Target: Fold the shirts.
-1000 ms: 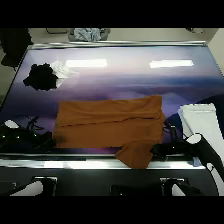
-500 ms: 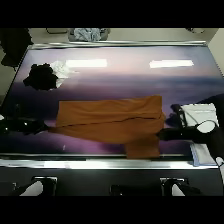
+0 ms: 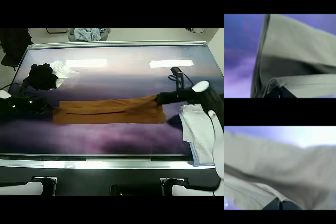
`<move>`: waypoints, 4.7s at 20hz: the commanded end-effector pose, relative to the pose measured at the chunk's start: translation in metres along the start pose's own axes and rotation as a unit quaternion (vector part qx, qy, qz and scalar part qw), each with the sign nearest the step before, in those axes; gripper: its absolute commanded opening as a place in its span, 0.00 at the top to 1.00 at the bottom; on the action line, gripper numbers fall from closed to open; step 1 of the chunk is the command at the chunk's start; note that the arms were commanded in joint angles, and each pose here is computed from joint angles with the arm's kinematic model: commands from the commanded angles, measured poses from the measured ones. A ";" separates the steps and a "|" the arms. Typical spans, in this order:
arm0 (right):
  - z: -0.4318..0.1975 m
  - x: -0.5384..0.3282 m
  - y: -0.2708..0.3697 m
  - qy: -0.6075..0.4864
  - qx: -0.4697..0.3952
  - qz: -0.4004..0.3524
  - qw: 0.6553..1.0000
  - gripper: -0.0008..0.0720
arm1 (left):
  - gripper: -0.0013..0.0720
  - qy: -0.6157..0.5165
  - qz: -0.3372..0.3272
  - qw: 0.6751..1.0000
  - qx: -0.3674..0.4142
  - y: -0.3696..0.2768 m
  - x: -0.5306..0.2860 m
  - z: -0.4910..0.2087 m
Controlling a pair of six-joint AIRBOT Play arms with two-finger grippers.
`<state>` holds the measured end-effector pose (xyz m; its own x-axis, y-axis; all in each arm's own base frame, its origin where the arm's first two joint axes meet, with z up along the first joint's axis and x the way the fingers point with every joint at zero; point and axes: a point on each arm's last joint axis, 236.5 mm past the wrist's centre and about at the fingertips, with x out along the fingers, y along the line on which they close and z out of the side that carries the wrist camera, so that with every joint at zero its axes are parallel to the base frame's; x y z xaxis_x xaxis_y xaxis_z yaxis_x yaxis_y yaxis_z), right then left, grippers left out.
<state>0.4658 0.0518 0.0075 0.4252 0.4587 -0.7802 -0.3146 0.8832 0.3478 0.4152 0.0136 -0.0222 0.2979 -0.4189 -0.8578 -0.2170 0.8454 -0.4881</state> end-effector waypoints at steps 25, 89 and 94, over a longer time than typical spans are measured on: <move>-0.078 0.047 -0.062 0.155 0.074 0.072 0.983 0.00 | 0.08 -0.093 -0.033 0.990 0.100 -0.090 -0.065 0.052; -0.013 0.042 0.106 0.112 -0.005 0.040 0.993 0.05 | 0.94 -0.228 -0.121 0.945 0.200 -0.229 -0.141 0.037; -0.086 0.047 0.061 0.199 0.086 0.014 0.976 0.07 | 0.94 -0.227 -0.120 0.946 0.200 -0.228 -0.140 0.037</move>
<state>0.4180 0.1456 -0.0244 0.1141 0.4857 -0.8667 -0.2720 0.8543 0.4429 0.4577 -0.1085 0.2166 0.6834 -0.5063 -0.5260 0.2492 0.8390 -0.4838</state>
